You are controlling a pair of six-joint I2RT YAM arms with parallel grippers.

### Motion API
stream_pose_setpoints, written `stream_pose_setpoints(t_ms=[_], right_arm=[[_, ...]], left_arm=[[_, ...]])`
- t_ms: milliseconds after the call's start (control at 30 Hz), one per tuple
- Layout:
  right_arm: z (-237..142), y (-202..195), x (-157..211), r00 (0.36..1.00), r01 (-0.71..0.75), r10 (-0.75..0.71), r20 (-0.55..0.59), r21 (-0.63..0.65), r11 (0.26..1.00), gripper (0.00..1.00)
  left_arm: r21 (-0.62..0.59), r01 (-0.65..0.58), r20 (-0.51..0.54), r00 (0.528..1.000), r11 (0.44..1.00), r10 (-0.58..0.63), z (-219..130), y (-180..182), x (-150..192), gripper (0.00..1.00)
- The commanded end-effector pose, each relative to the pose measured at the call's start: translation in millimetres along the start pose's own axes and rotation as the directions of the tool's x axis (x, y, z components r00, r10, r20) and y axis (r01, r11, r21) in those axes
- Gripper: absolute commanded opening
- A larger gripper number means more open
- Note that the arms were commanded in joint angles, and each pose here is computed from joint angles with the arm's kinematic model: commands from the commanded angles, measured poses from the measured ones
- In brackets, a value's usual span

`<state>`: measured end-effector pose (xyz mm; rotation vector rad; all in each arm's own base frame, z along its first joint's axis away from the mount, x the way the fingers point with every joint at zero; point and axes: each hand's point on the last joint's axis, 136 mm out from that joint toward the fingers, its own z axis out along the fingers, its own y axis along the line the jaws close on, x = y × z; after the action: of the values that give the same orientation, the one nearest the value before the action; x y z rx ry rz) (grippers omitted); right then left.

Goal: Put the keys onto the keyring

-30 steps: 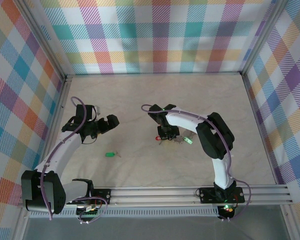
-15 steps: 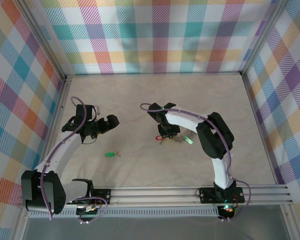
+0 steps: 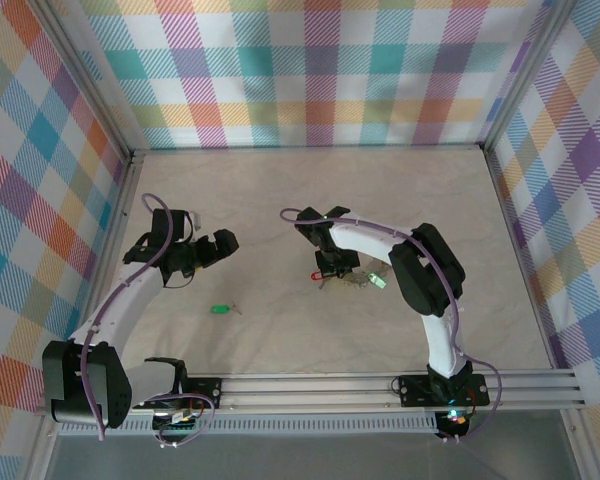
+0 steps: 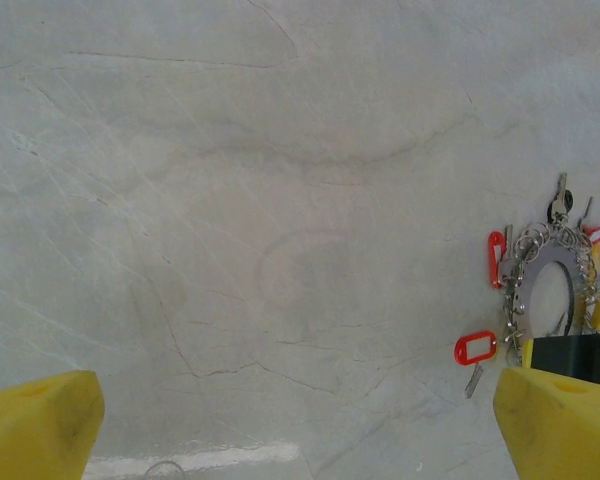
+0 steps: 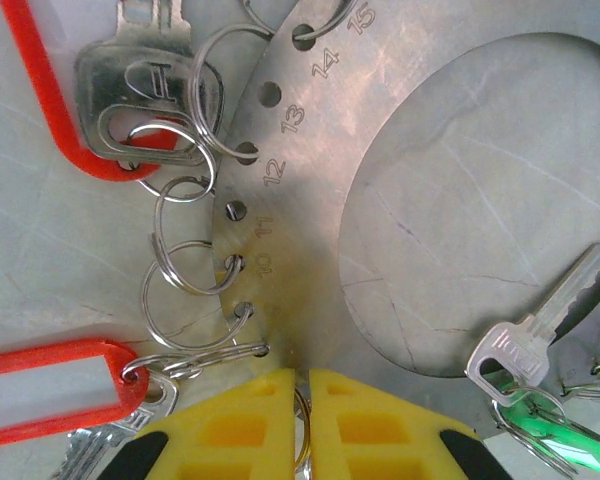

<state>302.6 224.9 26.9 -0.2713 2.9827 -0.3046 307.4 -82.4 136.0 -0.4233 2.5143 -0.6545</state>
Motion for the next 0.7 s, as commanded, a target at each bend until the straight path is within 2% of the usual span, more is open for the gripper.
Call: stream_pose_setpoints(t_ms=[0,133,200,467,567,667], right_arm=[[-10,5,1,1.0,-0.016,0.015,-0.007,-0.03,0.999,0.1],[-16,6,1,0.999,-0.049,0.049,-0.002,-0.048,0.998,0.1],[-19,7,0,0.998,-0.061,0.061,0.002,-0.062,0.996,0.0],[-28,12,-2,0.994,-0.104,0.106,0.012,-0.115,0.988,0.0],[-37,14,-4,0.996,-0.069,0.078,0.05,-0.162,0.984,0.0],[-44,20,-4,0.992,0.039,-0.01,0.122,-0.232,0.972,0.0]], left_arm=[[0.018,0.007,-0.007,1.0,1.0,-0.006,-4,-6,0,1.0],[0.019,0.006,-0.005,1.0,1.0,-0.006,-5,-6,0,1.0],[0.02,0.004,-0.006,1.0,1.0,-0.004,-5,-7,0,1.0],[0.017,-0.005,-0.013,1.0,1.0,0.005,-5,-7,1,1.0],[0.013,-0.008,-0.01,1.0,1.0,0.008,-6,-6,0,1.0],[0.007,0.004,-0.003,1.0,1.0,-0.003,-9,-5,1,1.0]])
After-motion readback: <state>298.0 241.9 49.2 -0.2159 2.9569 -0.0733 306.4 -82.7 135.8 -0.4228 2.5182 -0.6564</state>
